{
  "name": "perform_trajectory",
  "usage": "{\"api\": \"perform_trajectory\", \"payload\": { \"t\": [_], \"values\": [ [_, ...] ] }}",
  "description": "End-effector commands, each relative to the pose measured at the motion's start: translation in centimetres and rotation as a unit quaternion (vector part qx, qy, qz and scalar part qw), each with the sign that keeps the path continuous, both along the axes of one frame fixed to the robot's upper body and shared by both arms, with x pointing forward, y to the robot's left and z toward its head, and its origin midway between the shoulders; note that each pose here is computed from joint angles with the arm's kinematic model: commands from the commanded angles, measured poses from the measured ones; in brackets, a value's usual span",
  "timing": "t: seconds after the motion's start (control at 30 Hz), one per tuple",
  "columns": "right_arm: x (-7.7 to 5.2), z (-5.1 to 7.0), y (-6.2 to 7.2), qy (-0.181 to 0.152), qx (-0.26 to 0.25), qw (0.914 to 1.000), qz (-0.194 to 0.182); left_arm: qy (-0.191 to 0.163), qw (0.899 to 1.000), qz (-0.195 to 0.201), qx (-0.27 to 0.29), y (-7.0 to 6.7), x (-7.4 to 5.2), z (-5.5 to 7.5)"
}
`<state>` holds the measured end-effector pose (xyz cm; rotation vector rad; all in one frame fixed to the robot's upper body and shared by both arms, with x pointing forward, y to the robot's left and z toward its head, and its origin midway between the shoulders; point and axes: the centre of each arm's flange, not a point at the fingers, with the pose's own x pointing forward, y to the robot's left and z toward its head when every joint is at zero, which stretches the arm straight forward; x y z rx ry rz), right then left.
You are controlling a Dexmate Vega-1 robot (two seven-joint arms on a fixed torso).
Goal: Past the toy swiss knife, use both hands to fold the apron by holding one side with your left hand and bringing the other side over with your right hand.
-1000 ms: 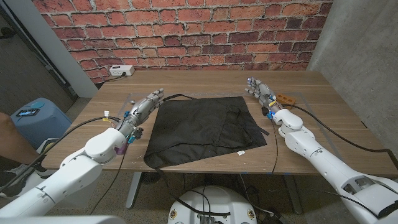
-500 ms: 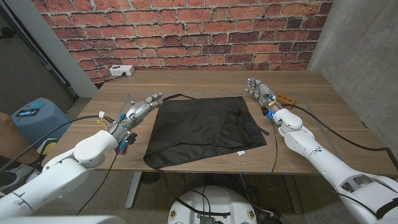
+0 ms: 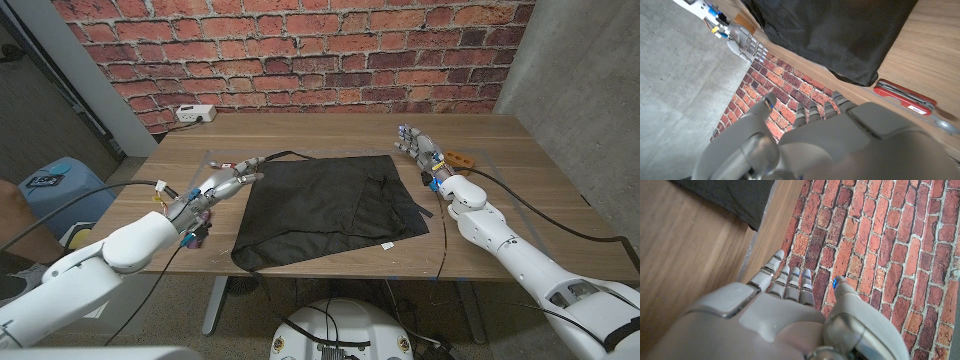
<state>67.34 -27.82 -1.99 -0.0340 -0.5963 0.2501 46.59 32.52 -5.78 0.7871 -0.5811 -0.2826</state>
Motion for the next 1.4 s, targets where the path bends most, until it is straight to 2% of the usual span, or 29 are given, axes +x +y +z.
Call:
{"api": "perform_trajectory", "payload": {
  "t": [0.03,0.3,0.5,0.73,1.03,1.4],
  "values": [
    [0.3,0.2,0.0,-0.004,-0.008,1.0000,0.002,-0.012,0.996,0.013,0.093,0.3,-2.2,-0.8],
    [0.7,0.2,0.3,-0.003,-0.009,0.9999,0.008,-0.047,0.985,0.042,0.160,0.2,-2.9,-1.8],
    [0.9,0.3,0.4,-0.003,-0.009,0.9999,0.010,-0.064,0.978,0.055,0.191,0.2,-3.1,-2.2],
    [0.9,0.4,0.4,-0.005,-0.012,0.9999,0.010,-0.062,0.972,0.057,0.218,0.2,-3.2,-3.1],
    [0.9,0.6,0.4,-0.008,-0.015,0.9998,0.010,-0.042,0.965,0.060,0.250,0.5,-3.0,-4.5],
    [0.8,0.9,0.3,-0.011,-0.021,0.9997,0.010,-0.030,0.956,0.065,0.284,0.3,-3.4,-6.1]
  ]
}}
